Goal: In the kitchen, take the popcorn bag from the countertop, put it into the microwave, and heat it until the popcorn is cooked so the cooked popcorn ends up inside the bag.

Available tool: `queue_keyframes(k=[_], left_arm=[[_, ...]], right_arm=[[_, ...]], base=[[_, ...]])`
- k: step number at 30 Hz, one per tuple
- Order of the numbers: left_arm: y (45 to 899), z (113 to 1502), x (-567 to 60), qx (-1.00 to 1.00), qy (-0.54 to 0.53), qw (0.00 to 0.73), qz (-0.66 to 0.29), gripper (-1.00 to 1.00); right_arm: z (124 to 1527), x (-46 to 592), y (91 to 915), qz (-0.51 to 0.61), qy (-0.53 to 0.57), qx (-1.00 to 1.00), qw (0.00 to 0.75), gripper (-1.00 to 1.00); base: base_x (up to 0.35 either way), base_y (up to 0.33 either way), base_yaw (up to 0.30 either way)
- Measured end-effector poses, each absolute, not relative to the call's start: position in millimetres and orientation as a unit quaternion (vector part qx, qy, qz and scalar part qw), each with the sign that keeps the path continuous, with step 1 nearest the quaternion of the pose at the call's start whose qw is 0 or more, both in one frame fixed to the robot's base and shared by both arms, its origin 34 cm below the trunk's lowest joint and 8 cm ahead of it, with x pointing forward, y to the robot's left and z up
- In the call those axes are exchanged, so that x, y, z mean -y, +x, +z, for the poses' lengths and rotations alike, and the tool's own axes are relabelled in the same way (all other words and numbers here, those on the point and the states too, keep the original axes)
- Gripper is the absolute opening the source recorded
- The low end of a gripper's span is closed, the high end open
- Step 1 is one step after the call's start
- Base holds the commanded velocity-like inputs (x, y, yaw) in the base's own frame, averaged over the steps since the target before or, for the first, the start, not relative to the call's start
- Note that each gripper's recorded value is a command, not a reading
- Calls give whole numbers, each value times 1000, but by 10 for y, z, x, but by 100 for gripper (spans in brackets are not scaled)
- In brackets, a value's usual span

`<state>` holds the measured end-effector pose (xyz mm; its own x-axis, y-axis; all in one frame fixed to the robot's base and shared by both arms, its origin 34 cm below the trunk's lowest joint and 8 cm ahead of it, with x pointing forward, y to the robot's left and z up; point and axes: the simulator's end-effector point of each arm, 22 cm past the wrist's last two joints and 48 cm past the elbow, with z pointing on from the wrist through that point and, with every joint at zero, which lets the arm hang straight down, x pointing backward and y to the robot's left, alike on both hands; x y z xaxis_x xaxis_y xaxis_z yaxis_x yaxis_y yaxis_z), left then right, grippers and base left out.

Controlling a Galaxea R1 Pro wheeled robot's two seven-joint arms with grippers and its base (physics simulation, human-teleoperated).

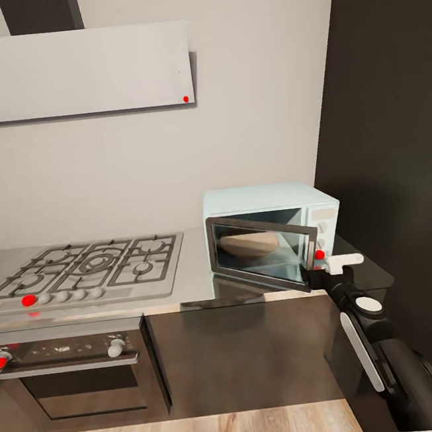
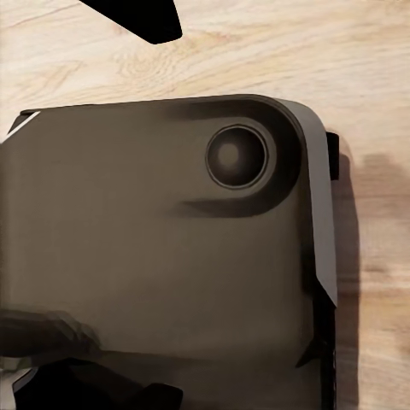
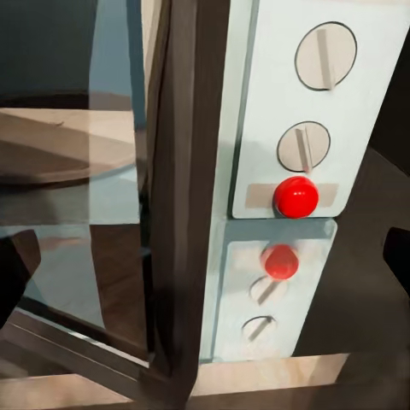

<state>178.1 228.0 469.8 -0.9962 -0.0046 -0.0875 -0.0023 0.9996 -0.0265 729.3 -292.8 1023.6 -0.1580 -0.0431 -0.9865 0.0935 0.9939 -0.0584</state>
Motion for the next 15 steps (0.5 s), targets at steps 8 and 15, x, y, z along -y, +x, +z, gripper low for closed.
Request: queue_keyframes(k=[8,15], left_arm=[[1780,4698,-2282,-999,-2,44,-13,100],[1782,4698,-2280,-999,-2,44,-13,100]], right_arm=[[10236,2928,7293,-53,17,-759,649,100],[10230,2922,7294,-52,16,-760,648,100]], base=[[-3,0,0],[-213,0,0]])
